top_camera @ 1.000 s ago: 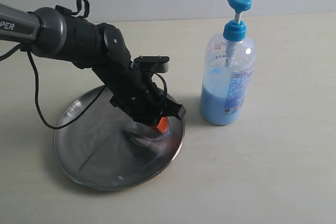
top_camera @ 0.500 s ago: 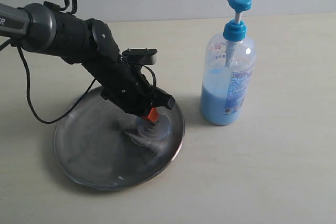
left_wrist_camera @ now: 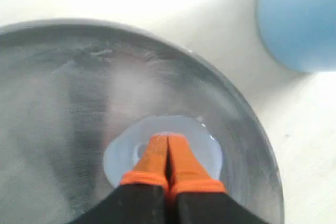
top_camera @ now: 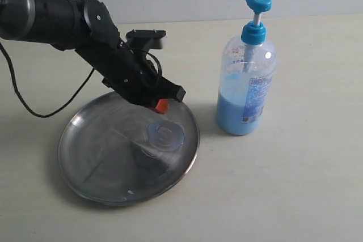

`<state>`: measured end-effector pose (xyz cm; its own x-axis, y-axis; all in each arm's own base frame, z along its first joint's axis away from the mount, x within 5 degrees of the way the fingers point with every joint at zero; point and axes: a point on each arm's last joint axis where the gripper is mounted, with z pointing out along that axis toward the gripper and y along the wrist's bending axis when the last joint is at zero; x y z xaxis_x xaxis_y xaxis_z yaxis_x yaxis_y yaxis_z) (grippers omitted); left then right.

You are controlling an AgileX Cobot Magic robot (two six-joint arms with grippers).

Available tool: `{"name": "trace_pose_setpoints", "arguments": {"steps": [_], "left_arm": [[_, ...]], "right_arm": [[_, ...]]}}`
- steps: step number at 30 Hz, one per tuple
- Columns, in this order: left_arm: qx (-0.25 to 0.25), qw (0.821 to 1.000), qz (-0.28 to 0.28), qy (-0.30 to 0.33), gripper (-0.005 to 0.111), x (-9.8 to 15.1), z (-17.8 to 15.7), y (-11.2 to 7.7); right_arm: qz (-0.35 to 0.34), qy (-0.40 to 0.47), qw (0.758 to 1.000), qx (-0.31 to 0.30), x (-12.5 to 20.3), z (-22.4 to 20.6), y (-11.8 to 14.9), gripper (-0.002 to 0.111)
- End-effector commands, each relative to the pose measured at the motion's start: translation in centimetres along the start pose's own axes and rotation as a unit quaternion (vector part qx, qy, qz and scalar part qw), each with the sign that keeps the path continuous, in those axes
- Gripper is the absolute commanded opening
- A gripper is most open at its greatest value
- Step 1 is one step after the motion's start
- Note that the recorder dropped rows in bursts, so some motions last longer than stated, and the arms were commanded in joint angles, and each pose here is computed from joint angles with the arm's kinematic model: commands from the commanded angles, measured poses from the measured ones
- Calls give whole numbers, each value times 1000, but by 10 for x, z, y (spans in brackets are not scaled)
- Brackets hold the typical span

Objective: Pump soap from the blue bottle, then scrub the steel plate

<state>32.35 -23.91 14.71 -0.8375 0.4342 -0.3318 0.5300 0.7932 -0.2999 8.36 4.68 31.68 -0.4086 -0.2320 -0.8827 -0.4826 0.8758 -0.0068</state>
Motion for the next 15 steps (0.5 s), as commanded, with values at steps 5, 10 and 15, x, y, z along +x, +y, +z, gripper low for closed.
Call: {"name": "trace_pose_setpoints", "arguments": {"steps": [5, 10, 15], "left_arm": [[2, 998, 19, -62, 0, -11, -48, -14], [7, 996, 18, -89, 0, -13, -72, -21], [15, 994, 28, -102, 0, -11, -99, -31]], "right_arm": [[-3, -23, 1000, -3, -1, 1, 1, 0], [-12, -35, 999, -5, 0, 4, 1, 0], [-26, -37, 999, 5, 0, 4, -1, 0]]}}
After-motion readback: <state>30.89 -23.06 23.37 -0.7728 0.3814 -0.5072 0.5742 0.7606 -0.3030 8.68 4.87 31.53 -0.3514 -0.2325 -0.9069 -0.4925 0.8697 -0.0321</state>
